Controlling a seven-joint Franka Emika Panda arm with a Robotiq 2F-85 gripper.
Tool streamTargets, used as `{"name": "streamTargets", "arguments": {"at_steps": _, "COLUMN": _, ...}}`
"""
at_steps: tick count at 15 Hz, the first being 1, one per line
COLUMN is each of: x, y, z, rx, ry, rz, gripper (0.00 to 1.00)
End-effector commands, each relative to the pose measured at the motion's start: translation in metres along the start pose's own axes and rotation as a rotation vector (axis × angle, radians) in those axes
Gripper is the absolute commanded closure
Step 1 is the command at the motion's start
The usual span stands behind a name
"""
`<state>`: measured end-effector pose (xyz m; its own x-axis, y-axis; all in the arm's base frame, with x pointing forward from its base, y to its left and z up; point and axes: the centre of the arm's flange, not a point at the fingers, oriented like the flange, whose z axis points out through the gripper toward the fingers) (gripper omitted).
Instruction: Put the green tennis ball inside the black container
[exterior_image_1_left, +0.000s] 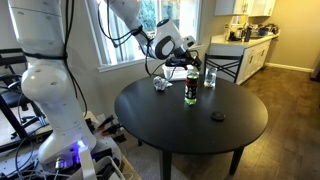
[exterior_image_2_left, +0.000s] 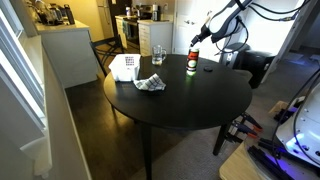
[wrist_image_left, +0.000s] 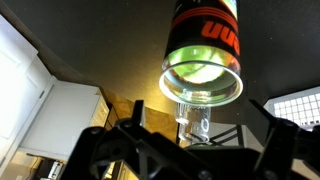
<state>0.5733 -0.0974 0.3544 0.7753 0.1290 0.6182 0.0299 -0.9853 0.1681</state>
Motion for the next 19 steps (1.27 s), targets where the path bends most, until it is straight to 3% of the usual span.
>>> {"name": "streamTargets", "arguments": {"at_steps": 1, "x": 0.0021, "y": 0.0099, "z": -0.0042, "rx": -0.007, "ry": 0.016, "rz": 0.021, "gripper": 0.0}}
{"name": "streamTargets", "arguments": {"at_steps": 19, "x": 0.0035, "y": 0.0078, "z": -0.0018, "rx": -0.011, "ry": 0.009, "rz": 0.008, "gripper": 0.0}}
